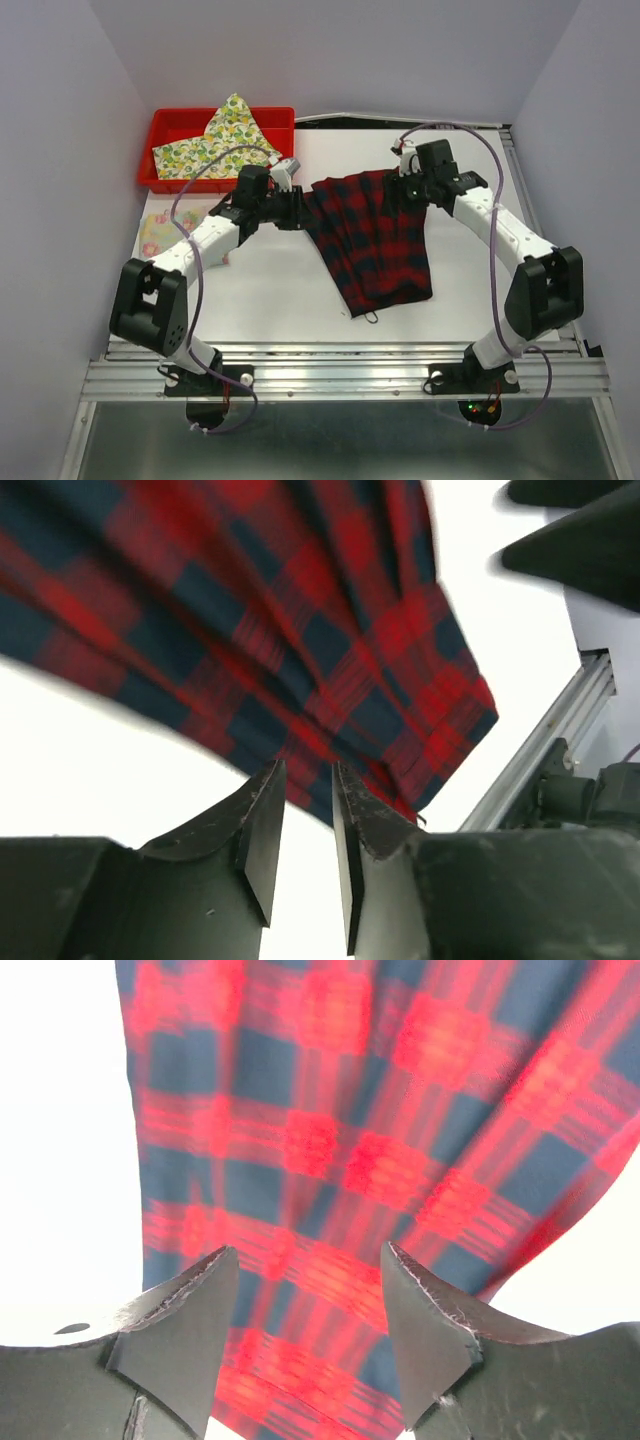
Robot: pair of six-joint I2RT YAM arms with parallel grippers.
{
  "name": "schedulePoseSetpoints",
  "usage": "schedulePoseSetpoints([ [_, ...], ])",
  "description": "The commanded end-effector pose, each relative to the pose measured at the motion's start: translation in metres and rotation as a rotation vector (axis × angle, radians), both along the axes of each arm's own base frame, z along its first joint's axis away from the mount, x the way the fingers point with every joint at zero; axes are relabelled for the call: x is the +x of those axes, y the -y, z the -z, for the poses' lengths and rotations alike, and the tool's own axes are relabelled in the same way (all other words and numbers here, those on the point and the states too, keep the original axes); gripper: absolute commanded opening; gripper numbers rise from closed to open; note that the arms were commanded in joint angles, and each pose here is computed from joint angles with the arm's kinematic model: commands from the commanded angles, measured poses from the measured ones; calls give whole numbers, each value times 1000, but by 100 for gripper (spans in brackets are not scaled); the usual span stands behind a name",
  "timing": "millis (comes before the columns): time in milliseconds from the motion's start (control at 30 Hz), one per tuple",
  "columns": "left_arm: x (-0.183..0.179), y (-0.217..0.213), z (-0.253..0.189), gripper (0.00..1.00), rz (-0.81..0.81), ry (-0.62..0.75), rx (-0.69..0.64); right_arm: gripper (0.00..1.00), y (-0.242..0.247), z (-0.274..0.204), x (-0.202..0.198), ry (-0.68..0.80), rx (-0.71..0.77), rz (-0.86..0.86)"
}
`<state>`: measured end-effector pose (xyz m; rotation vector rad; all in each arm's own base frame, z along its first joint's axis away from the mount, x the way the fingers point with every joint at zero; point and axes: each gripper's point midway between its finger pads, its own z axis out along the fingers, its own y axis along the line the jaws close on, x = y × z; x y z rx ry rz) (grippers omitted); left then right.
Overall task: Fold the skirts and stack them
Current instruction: Fold the skirt
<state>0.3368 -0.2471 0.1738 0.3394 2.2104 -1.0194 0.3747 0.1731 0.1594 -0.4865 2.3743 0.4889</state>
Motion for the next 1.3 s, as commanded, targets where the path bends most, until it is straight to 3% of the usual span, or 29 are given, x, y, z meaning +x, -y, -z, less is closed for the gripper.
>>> schedulePoseSetpoints([
  [0, -6, 14, 23, 34, -43, -124, -105, 64, -31, -1, 4, -33, 11, 47],
  [167, -6, 21, 51, 29, -55, -199, -115, 64, -73, 24, -4, -41, -66, -7],
  [533, 6, 43, 102, 25, -47, -329, -99, 74, -94, 75, 8, -69, -251, 10],
  [800, 1, 50, 123, 25, -56, -390, -90, 67, -95, 101, 13, -80, -324, 31],
  [1067, -5, 52, 98, 24, -35, -340, -125, 67, -98, 96, 14, -72, -326, 32],
  [1200, -10, 51, 112, 24, -46, -364, -114, 67, -103, 100, 10, -81, -326, 24],
  [1267, -9, 51, 120, 24, -52, -378, -105, 75, -104, 95, 11, -80, -318, 25],
])
